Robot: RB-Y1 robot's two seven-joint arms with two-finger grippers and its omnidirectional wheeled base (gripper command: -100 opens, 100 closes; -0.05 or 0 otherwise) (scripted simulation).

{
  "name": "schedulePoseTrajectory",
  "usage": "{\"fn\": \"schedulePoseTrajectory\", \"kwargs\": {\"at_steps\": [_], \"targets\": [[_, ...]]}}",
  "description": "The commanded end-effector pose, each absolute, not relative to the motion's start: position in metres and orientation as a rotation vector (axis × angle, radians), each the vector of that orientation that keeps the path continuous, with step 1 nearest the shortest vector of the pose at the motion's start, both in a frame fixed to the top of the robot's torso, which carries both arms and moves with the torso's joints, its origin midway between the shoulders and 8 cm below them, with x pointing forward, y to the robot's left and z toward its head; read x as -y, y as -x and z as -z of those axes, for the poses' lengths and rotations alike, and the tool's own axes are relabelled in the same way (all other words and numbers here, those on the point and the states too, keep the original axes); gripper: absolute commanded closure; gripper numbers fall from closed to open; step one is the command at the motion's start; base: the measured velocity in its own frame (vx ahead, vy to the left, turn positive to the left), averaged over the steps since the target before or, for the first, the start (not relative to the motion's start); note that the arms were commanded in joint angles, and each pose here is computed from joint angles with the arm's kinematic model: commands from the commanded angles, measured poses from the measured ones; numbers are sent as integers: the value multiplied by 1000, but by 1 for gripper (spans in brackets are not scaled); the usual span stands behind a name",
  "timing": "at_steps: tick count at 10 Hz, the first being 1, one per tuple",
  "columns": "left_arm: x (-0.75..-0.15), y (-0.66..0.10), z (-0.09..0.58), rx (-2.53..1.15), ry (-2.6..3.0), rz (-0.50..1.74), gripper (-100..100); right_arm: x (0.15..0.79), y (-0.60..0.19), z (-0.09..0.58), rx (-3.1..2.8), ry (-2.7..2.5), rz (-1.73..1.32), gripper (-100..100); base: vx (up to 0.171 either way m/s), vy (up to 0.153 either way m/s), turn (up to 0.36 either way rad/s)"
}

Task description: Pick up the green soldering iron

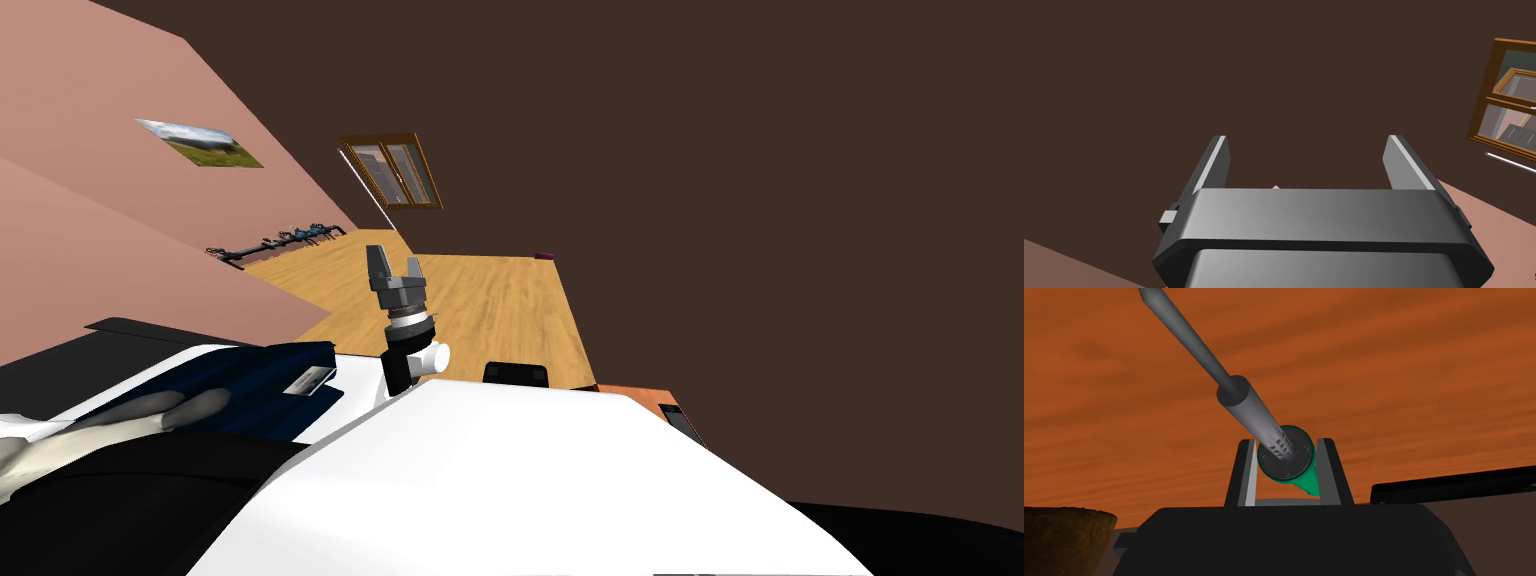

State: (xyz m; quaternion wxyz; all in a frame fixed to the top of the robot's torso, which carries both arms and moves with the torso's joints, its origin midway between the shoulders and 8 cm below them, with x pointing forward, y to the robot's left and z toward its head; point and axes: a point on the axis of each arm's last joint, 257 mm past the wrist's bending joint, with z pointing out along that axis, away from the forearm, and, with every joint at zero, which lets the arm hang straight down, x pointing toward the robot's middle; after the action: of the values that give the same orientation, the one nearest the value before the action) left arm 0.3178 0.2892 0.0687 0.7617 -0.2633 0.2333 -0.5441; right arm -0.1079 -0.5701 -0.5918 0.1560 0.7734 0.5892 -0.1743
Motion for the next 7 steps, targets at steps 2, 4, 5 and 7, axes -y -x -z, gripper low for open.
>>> {"fn": "schedulePoseTrajectory", "kwargs": {"at_steps": [2,4,5,7], "targets": [[-289,-318,-69,-508,573,1184,0,570,108,592,-1687,-2214,499,100,0,0,0],[-289,-318,-69,-508,573,1184,0,573,111,586,-1681,-2221,503,100,5,14,11],[-289,-318,-69,-508,573,1184,0,574,112,584,-1680,-2222,504,100,12,48,12],[-289,-318,-69,-508,573,1184,0,578,115,575,-1676,-2228,509,100,15,49,17]]}}
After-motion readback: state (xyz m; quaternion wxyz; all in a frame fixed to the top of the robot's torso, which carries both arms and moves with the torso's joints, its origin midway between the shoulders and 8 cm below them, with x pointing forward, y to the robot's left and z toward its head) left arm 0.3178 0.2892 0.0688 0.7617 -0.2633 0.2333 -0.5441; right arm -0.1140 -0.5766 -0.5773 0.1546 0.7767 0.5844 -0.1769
